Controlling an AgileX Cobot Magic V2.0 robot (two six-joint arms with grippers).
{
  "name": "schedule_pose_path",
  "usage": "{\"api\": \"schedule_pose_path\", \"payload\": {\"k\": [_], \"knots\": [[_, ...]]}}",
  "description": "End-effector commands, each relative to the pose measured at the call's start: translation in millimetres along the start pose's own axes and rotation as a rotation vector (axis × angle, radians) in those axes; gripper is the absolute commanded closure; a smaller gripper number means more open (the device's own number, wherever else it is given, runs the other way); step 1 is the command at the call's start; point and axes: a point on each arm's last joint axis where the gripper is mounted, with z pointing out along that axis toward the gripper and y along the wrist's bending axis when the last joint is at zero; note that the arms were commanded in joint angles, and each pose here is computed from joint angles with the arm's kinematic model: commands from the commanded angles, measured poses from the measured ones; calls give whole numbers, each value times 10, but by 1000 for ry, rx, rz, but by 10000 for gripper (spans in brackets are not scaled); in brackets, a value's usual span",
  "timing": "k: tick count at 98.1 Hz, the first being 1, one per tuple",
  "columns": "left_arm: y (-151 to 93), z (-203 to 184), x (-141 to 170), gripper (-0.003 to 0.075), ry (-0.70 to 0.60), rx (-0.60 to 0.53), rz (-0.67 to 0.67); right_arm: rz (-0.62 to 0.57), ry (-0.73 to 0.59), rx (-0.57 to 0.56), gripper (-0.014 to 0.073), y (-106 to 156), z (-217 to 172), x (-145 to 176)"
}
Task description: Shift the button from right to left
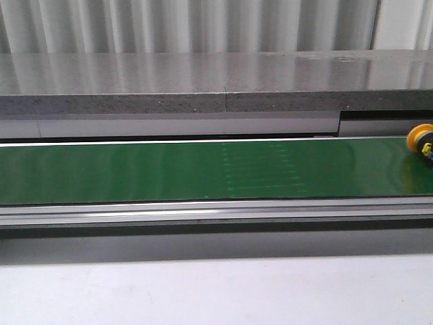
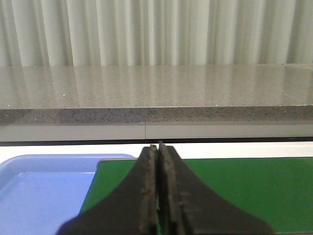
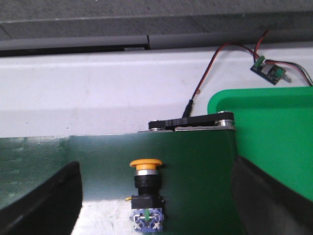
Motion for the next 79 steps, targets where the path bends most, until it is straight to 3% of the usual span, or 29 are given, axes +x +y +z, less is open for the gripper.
{"api": "schedule_pose_path", "payload": {"k": [1,48,58,79], "knots": [[-8,-22,-8,740,-92,8,-20,-48,-151,-3,-20,53,-296,-2],[-8,-22,-8,740,-92,8,-20,-69,-253,2,5,57,-743,977],[-8,-22,-8,740,-92,8,-20,-71,-278,0,122,60,-823,1070],[-8,-22,-8,740,-92,8,-20,-75,-323,-2,560,70,-950,1115]]}}
